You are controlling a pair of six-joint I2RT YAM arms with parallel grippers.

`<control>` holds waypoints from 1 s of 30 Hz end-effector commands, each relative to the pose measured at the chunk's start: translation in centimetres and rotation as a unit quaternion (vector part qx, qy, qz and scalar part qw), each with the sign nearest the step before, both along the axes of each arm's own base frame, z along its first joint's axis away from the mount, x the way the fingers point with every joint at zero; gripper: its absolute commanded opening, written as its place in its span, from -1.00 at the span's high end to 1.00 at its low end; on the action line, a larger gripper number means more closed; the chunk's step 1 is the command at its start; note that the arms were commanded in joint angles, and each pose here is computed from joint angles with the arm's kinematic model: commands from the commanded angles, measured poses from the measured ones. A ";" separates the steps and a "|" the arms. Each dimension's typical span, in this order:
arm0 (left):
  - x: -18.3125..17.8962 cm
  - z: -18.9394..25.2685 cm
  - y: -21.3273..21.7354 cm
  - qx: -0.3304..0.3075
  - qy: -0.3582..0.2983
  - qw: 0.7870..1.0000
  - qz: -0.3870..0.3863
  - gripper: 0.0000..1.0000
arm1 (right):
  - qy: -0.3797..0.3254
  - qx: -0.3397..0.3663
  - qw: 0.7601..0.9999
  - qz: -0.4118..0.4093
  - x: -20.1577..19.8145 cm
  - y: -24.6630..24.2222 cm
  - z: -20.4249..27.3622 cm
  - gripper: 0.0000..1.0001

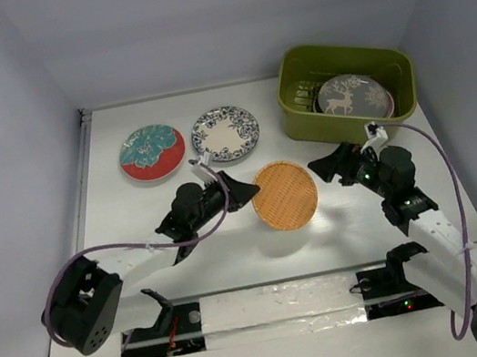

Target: Place the plates into the plastic bin on the countertop

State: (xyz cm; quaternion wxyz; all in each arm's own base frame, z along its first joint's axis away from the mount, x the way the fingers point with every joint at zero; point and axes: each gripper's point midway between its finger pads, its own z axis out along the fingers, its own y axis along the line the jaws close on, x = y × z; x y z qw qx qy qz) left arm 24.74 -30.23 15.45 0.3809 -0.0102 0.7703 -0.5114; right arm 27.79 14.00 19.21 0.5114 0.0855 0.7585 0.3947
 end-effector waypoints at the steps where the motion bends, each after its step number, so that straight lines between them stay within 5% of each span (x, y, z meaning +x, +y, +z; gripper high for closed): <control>1: -0.3 5.1 0.8 -0.082 -0.040 0.996 -0.014 1.00 | -0.039 -0.007 0.997 0.062 -0.9 2.5 0.8 -0.97; 8: -0.3 8.8 2.7 -0.129 -0.064 0.989 -0.013 1.00 | -0.023 0.000 0.994 0.105 -1.6 4.5 -1.3 -0.92; 14: -0.1 10.3 2.9 -0.146 -0.074 0.986 -0.017 1.00 | -0.040 0.046 0.976 0.208 -3.5 7.5 -0.2 -0.34; 15: -0.1 10.3 2.9 -0.147 -0.072 0.986 -0.017 1.00 | -0.045 0.054 0.973 0.218 -3.7 7.8 0.3 0.00; 17: 0.1 10.1 2.8 -0.139 -0.068 0.988 -0.016 1.00 | -0.054 0.062 0.972 0.221 -3.7 7.9 1.0 0.36; 18: 0.4 10.3 2.7 -0.131 -0.074 0.988 -0.014 0.99 | -0.061 0.069 0.971 0.219 -3.6 7.9 1.8 0.78; 20: 1.6 8.8 3.5 -0.096 -0.055 0.994 0.021 0.64 | -0.072 0.077 0.974 0.201 -3.2 7.6 3.0 1.00; 25: 5.0 5.3 7.6 0.034 -0.051 0.986 0.156 0.19 | -0.116 0.053 0.988 0.087 -0.1 5.1 9.7 1.00; 30: 6.4 3.9 11.6 0.097 -0.055 0.962 0.248 -0.26 | -0.147 0.012 0.985 -0.085 4.2 -0.4 15.7 1.00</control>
